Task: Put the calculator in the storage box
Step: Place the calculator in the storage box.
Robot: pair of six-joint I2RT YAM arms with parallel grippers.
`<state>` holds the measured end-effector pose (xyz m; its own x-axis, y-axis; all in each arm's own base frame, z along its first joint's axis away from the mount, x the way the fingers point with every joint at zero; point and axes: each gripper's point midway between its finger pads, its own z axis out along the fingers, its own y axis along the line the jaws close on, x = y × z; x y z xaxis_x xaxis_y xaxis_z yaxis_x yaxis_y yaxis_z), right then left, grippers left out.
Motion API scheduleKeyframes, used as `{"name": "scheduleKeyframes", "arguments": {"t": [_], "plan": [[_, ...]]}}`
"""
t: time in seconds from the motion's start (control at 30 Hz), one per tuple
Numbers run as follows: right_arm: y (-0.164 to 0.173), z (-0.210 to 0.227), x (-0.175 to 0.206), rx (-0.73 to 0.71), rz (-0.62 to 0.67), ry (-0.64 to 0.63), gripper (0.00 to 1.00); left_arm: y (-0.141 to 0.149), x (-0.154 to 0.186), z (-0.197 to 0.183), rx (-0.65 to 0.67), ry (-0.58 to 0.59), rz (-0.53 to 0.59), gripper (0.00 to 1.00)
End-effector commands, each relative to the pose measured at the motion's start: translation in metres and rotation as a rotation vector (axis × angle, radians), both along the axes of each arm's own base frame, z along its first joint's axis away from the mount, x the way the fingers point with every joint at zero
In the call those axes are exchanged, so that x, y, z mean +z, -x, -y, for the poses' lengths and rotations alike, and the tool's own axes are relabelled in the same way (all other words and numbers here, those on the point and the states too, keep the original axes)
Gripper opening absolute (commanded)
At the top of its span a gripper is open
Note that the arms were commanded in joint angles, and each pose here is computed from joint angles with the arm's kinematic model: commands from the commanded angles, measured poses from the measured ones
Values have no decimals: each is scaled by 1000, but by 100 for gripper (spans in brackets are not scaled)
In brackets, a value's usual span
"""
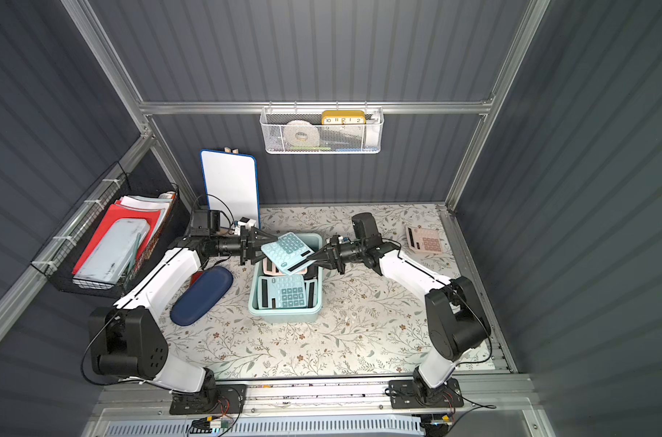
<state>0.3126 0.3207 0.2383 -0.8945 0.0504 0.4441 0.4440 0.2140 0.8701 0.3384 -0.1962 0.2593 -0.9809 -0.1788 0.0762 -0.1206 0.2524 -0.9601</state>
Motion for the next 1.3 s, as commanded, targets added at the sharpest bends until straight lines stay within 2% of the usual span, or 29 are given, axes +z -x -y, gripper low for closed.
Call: {"name": "scheduleKeyframes", "arguments": {"t": [0.0, 0.07, 0.13, 0.3, 0.37, 0.43, 0.53, 0.6, 0.7, 0.87, 1.03, 1.17, 1.27], "plan": [[0, -10, 19, 41, 35, -56, 0, 10, 9, 4, -39, 27, 34, 33], [-3, -12, 19, 40, 35, -60, 0, 10, 8, 4, -40, 27, 33, 24], [-4, -13, 18, 36, 35, -59, 0, 9, 9, 4, -40, 26, 35, 18], [-9, -15, 19, 16, 47, -46, 1, 2, 13, 3, -31, 9, 56, 13], [-11, -16, 19, 2, 55, -31, 7, -1, 16, 3, -25, 1, 68, 12], [-13, -16, 16, -11, 59, -1, 20, -4, 17, 2, -13, -14, 80, 12], [-15, -17, 17, -32, 81, 37, 35, -9, 19, -1, 21, -40, 97, 12], [-15, -20, 19, -41, 97, 49, 40, -12, 22, -2, 45, -47, 106, 13], [-11, -23, 17, -55, 107, 69, 43, -16, 26, -4, 80, -56, 124, 13], [-3, -31, 15, -65, 121, 83, 38, -20, 29, -7, 114, -73, 143, 13], [-5, -36, 13, -104, 136, 87, 27, -22, 32, -8, 132, -65, 149, 13], [-8, -40, 13, -131, 143, 95, 17, -20, 33, -9, 144, -75, 161, 13], [-8, -40, 14, -146, 144, 110, 3, -19, 34, -11, 161, -87, 174, 16]]}}
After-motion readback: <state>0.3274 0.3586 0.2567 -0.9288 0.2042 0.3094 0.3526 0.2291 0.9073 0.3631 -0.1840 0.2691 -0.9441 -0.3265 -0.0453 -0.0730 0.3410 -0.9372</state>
